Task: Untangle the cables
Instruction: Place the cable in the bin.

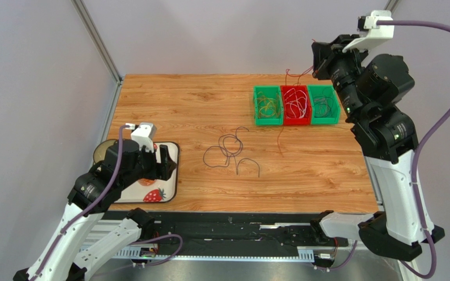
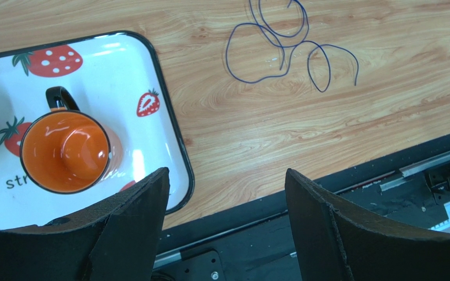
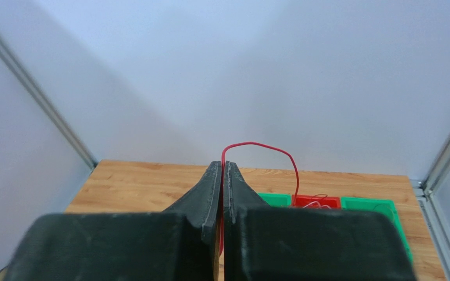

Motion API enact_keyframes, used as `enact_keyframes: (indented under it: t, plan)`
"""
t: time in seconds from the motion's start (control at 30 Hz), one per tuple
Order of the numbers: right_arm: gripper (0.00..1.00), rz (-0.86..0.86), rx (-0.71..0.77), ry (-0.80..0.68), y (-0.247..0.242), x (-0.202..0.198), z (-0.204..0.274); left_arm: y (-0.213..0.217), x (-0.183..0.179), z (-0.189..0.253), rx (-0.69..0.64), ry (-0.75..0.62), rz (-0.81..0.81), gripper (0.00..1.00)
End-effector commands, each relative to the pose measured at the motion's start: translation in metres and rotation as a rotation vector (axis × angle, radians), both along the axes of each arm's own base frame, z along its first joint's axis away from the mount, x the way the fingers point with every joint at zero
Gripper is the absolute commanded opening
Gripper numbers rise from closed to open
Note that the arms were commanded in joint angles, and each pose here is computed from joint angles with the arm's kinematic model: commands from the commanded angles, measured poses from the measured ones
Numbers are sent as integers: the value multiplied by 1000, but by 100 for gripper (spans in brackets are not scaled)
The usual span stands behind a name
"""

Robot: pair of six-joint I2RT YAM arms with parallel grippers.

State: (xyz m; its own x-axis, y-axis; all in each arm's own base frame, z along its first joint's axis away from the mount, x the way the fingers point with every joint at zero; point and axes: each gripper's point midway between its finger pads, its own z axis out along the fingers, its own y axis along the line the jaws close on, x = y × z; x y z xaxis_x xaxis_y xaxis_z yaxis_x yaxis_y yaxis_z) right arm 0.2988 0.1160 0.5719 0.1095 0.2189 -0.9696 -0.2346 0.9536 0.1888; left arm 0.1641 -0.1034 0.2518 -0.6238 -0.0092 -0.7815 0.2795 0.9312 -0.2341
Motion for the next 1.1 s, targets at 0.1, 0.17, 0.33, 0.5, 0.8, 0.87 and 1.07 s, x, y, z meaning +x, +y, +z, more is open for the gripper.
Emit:
enact_keyframes:
  t: [0.1, 0.17, 0.33, 0.5, 0.8, 0.87, 1.07]
  plan:
    - [0, -221, 52, -128, -38, 9, 48, 4, -1, 8, -59, -85, 28, 80]
    - [0, -264, 45, -140, -42, 16, 50, 8, 0, 10, -66, -107, 50, 80]
    - [0, -382, 3, -135, -59, 36, 43, 18, 2, 7, -59, -112, 117, 80]
    - [0, -399, 5, -138, -62, 59, 37, 25, 1, 7, -62, -120, 155, 79]
    - [0, -390, 39, -140, -71, 104, 31, 39, 0, 9, -61, -146, 227, 79]
    - [0, -380, 53, -135, -74, 117, 26, 40, 0, 10, -62, -152, 235, 79]
    - [0, -359, 64, -136, -78, 144, 21, 45, 0, 11, -54, -157, 259, 78]
